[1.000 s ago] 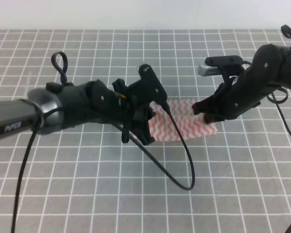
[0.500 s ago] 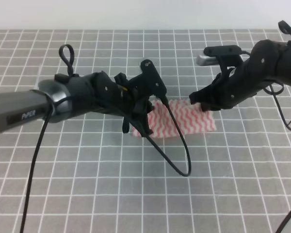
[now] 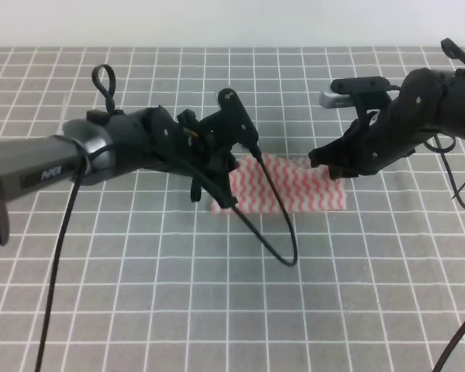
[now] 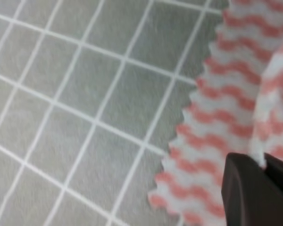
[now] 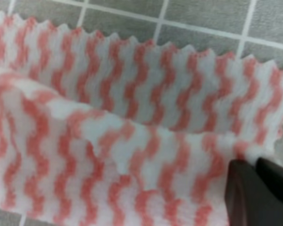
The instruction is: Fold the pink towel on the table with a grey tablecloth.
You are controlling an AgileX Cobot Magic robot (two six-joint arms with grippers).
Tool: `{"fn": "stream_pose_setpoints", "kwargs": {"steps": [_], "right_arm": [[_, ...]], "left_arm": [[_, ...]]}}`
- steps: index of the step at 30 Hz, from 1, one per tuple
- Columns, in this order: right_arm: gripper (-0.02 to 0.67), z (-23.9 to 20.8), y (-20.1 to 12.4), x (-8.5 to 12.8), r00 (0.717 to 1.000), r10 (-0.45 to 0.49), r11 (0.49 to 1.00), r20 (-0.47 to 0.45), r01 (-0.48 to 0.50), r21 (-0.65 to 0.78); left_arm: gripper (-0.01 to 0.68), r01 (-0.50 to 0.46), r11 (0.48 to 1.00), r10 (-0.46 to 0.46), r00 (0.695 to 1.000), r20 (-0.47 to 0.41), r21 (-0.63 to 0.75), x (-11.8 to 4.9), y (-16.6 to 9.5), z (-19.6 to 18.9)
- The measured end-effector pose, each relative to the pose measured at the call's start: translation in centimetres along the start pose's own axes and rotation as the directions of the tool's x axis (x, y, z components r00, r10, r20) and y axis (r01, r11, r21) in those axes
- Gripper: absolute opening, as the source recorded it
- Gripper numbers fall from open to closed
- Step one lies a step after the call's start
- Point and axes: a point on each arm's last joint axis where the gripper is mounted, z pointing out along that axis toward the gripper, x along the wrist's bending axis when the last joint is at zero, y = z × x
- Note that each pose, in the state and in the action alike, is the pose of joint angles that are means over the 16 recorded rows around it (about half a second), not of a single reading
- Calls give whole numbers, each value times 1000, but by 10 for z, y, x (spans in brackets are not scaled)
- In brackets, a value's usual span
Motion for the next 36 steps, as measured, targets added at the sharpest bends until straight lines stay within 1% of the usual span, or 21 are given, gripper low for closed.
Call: {"fn": "stream_pose_setpoints", "kwargs": {"steps": [7, 15, 20, 23, 29, 32, 36], "right_arm": [[-15, 1, 2, -5, 1000, 11, 1000, 10, -11, -23], [-14, 5, 4, -6, 1000, 13, 999, 15, -12, -42], [8, 9, 3, -7, 1000, 14, 999, 17, -14, -39], [38, 12, 2, -8, 1000, 15, 999, 19, -15, -37], [136, 17, 2, -9, 999, 24, 999, 21, -23, -41], [186, 17, 3, -10, 999, 32, 998, 23, -31, -51], [239, 15, 5, -13, 999, 45, 997, 25, -44, -59]], "left_arm": [[-2, -7, 1000, 7, 1000, -5, -7, 6, 3, 6], [-2, -29, 1000, 29, 1000, -4, 1, 6, 2, 12], [-2, -48, 999, 48, 999, -14, 7, 7, 1, 14], [-2, -63, 998, 63, 998, -25, 8, 8, 0, 14], [17, -80, 997, 80, 995, -54, 5, 10, 1, 14], [53, -88, 996, 88, 993, -73, 1, 12, 1, 14], [128, -93, 996, 92, 991, -97, -3, 14, 2, 15]]}}
